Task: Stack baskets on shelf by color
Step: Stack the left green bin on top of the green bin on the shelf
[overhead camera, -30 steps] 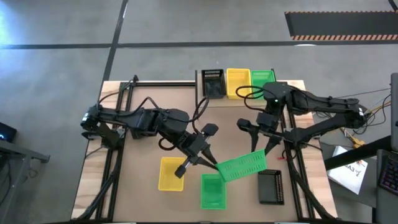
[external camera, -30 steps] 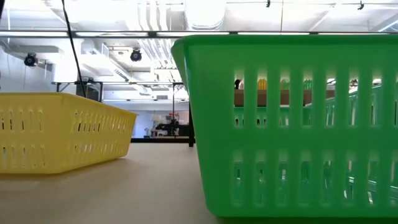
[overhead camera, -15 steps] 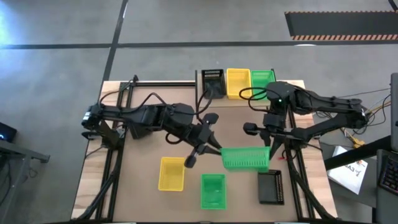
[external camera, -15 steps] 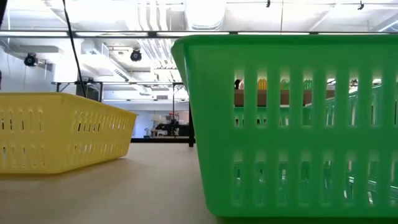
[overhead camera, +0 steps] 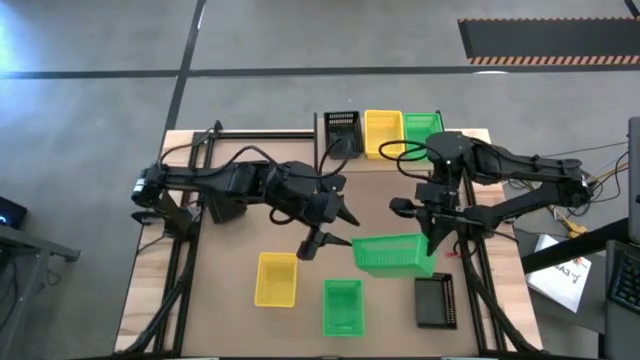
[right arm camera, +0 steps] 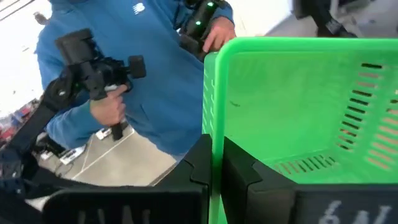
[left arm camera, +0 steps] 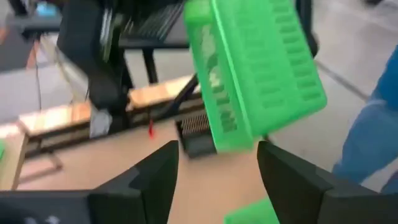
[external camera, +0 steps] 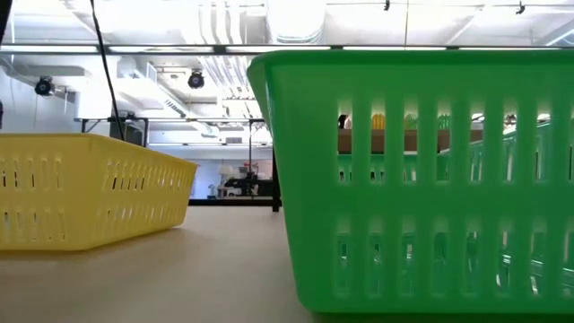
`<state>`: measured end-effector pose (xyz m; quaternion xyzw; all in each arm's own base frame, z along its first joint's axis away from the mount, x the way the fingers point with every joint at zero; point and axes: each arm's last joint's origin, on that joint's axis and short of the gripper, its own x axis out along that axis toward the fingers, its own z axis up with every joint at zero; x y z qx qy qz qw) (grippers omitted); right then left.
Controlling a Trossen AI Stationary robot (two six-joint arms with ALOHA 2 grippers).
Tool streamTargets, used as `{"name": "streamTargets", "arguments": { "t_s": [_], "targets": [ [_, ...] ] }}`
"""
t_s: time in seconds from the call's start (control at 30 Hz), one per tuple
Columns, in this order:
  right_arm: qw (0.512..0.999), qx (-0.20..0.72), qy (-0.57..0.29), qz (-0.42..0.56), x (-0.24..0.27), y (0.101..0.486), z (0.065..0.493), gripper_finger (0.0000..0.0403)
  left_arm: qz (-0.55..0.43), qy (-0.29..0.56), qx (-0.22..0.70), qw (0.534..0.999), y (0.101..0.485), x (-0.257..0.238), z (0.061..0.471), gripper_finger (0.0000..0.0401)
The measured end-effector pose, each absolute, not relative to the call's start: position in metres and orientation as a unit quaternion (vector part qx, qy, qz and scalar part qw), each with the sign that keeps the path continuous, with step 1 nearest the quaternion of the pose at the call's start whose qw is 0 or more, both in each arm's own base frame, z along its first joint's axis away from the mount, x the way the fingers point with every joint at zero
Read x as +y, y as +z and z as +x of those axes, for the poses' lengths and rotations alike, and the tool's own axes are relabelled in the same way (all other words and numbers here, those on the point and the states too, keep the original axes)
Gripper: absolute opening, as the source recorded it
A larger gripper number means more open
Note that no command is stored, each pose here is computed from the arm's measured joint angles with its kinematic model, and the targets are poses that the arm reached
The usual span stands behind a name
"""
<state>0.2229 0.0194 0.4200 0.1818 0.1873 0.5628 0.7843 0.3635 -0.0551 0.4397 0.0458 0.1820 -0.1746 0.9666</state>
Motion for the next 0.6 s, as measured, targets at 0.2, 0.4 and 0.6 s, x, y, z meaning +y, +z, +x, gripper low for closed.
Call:
{"name": "streamTargets", "arguments": {
  "t_s": [0.2, 0.4, 0.6],
  "targets": [
    [0.806, 0.263, 0.484, 0.217, 0.017, 0.415, 0.2, 0.0008, 0.054, -0.134, 0.322, 0.936, 0.417, -0.049, 0.349, 0.0207],
    [0.838, 0.375, 0.338, 0.205, 0.013, 0.42, 0.172, 0.0008, 0.066, -0.1, 0.409, 0.905, 0.388, -0.044, 0.344, 0.0208],
    [0.827, 0.537, 0.143, 0.086, 0.002, 0.416, 0.163, 0.0008, 0.066, -0.101, 0.417, 0.901, 0.36, -0.045, 0.352, 0.0208]
  ]
}}
